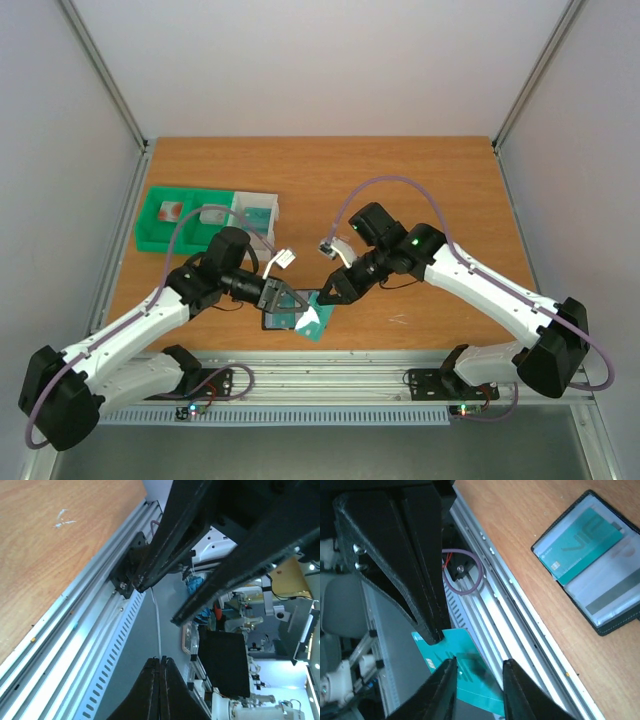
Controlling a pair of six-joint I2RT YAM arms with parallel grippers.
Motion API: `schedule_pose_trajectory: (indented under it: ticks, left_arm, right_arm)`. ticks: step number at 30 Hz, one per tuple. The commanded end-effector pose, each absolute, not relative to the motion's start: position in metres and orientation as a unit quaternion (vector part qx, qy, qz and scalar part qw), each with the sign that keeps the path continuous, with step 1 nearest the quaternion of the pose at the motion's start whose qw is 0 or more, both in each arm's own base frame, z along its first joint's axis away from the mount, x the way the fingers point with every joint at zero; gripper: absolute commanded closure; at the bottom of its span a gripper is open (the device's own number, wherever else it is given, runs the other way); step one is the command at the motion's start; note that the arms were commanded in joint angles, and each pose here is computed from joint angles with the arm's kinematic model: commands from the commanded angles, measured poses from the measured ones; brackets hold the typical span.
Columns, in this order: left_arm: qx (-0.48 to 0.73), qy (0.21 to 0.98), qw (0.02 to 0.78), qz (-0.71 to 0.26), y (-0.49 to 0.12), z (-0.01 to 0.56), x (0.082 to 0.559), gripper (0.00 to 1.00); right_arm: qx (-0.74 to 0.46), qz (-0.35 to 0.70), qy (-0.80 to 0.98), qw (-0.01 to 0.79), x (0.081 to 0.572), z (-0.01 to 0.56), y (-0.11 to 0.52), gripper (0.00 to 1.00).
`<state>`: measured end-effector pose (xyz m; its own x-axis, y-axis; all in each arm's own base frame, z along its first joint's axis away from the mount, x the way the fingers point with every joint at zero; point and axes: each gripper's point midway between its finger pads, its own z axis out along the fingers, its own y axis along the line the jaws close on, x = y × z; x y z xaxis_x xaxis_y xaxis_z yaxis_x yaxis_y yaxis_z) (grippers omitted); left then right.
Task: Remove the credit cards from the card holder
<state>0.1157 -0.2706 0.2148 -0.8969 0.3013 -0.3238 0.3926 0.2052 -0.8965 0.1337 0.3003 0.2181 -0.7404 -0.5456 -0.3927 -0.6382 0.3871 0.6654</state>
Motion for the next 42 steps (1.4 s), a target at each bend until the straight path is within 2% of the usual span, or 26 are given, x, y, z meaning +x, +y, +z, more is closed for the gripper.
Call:
schedule_pose_trajectory:
  ticks: [1, 3, 5, 8, 11, 15, 19, 20, 22, 25, 26, 27, 32, 42]
  left_arm:
    - [0.264, 0.738, 0.057, -0.618, -0.275, 0.240, 0.110, 1.00]
    - [0.265, 0.738, 0.057, -0.618, -0.275, 0.240, 0.110, 1.00]
    - [0.268, 0.736, 0.061, -0.619, -0.274, 0.242, 0.109, 1.00]
    - [0.272, 0.732, 0.064, -0.621, -0.273, 0.245, 0.107, 1.00]
    - [0.276, 0.731, 0.068, -0.621, -0.272, 0.247, 0.105, 1.00]
    - [0.280, 0.727, 0.071, -0.623, -0.271, 0.249, 0.103, 1.00]
    - [0.279, 0.726, 0.075, -0.624, -0.270, 0.251, 0.103, 1.00]
    - [0.275, 0.731, 0.078, -0.619, -0.270, 0.250, 0.105, 0.97]
    - [0.261, 0.752, 0.096, -0.598, -0.268, 0.247, 0.112, 0.83]
    - [0.237, 0.775, 0.153, -0.566, -0.264, 0.250, 0.131, 0.71]
    - [0.222, 0.779, 0.173, -0.560, -0.262, 0.254, 0.138, 0.63]
    - [0.205, 0.784, 0.196, -0.552, -0.260, 0.257, 0.145, 0.59]
    - [0.088, 0.798, 0.274, -0.529, -0.239, 0.264, 0.175, 0.53]
    - [-0.050, 0.760, 0.279, -0.584, -0.229, 0.262, 0.193, 0.36]
  right_arm:
    - [-0.366, 0.453, 0.812, 0.028, 0.122, 0.218, 0.303, 0.79]
    - [-0.369, 0.469, 0.802, 0.024, 0.118, 0.223, 0.305, 0.87]
    - [-0.369, 0.473, 0.799, 0.022, 0.117, 0.224, 0.305, 0.88]
    - [-0.364, 0.452, 0.814, 0.029, 0.122, 0.219, 0.301, 0.78]
    - [-0.366, 0.472, 0.802, 0.027, 0.118, 0.231, 0.303, 0.78]
    - [-0.369, 0.504, 0.781, 0.009, 0.110, 0.240, 0.306, 0.82]
    - [-0.370, 0.520, 0.770, 0.003, 0.106, 0.244, 0.308, 0.98]
    - [-0.367, 0.520, 0.771, 0.004, 0.106, 0.244, 0.308, 0.99]
    - [-0.360, 0.518, 0.776, 0.006, 0.109, 0.242, 0.309, 0.99]
    - [-0.337, 0.521, 0.784, 0.017, 0.119, 0.239, 0.313, 0.99]
    - [-0.327, 0.520, 0.789, 0.025, 0.125, 0.239, 0.314, 0.99]
    - [-0.311, 0.519, 0.795, 0.037, 0.132, 0.239, 0.315, 0.99]
    - [-0.188, 0.510, 0.833, 0.103, 0.180, 0.242, 0.306, 0.99]
    - [-0.002, 0.562, 0.803, 0.200, 0.231, 0.271, 0.296, 0.99]
